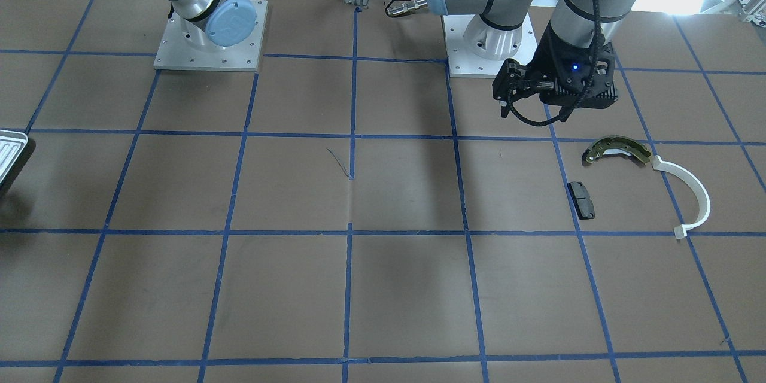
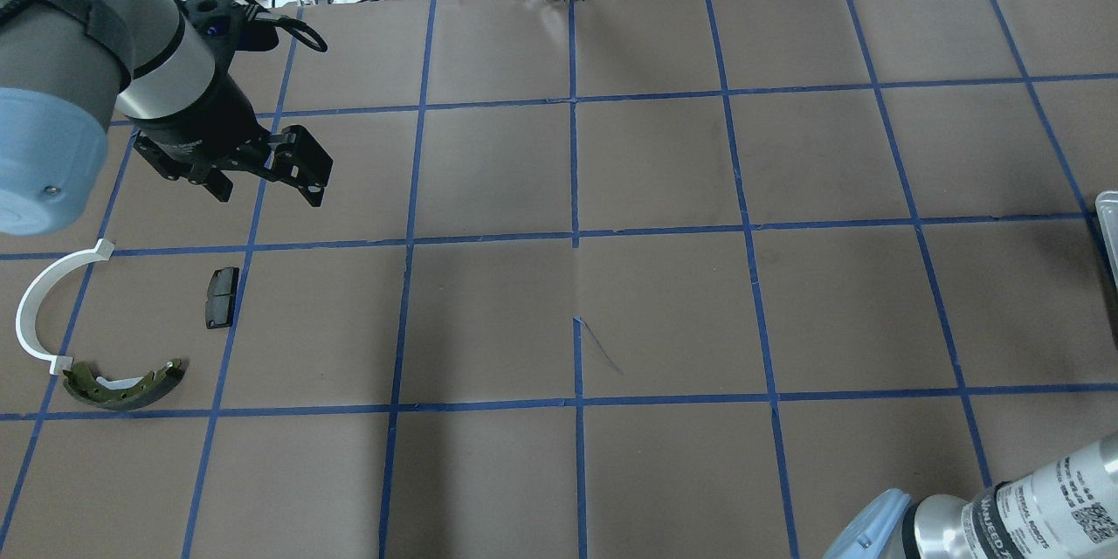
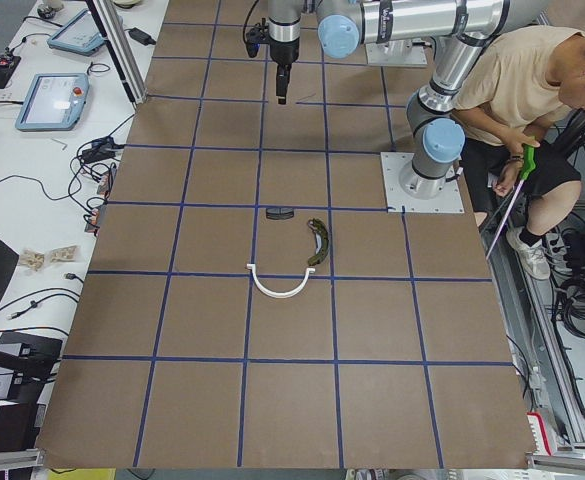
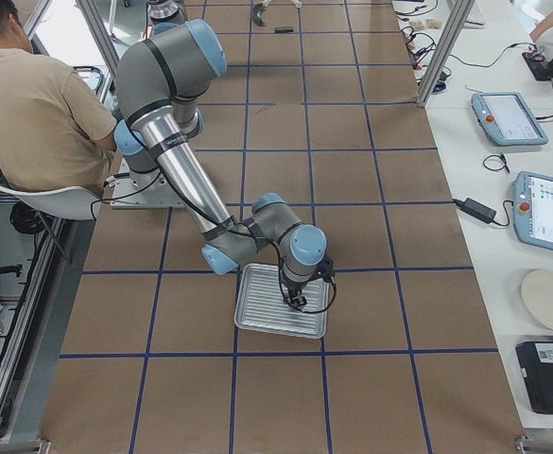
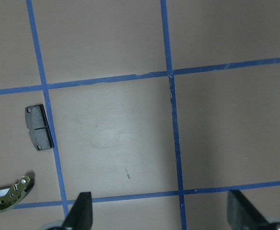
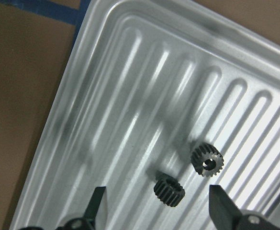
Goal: Place bearing gear from tray to pile
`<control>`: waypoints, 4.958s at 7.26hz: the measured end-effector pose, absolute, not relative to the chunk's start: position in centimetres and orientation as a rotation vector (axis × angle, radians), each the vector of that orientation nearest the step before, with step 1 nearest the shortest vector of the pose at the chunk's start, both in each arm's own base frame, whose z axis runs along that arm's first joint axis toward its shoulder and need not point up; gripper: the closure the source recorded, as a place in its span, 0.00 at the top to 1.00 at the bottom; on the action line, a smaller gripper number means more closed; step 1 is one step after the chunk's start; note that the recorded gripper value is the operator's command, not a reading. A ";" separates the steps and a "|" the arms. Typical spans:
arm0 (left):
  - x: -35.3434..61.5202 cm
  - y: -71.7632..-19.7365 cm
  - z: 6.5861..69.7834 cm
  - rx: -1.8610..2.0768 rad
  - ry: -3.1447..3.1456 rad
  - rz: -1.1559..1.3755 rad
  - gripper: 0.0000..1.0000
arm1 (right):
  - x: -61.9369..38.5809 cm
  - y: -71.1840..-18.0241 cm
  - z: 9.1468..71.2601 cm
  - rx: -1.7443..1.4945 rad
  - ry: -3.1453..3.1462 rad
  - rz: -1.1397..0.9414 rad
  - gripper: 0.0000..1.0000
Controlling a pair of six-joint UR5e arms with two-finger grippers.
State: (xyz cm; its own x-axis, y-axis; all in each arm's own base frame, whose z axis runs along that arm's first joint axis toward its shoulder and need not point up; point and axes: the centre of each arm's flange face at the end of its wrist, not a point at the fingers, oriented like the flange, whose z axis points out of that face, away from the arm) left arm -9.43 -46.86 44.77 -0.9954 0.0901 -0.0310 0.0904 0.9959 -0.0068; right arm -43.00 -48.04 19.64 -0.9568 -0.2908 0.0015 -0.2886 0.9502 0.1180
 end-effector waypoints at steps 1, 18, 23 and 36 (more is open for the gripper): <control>-9.4 -46.9 44.8 0.139 3.107 -0.015 1.00 | -43.0 -48.0 19.6 0.449 -3.081 -0.192 0.61; -9.3 -47.0 44.7 0.139 3.108 -0.016 1.00 | 5.1 -52.2 30.3 0.101 -3.145 -0.217 0.00; -9.7 -46.8 44.7 0.150 3.110 -0.004 1.00 | 33.9 -45.2 25.4 -0.454 -3.160 -0.055 0.10; -24.6 -49.6 31.6 0.175 3.225 0.013 1.00 | -15.1 -54.8 29.0 0.227 -3.009 -0.081 1.00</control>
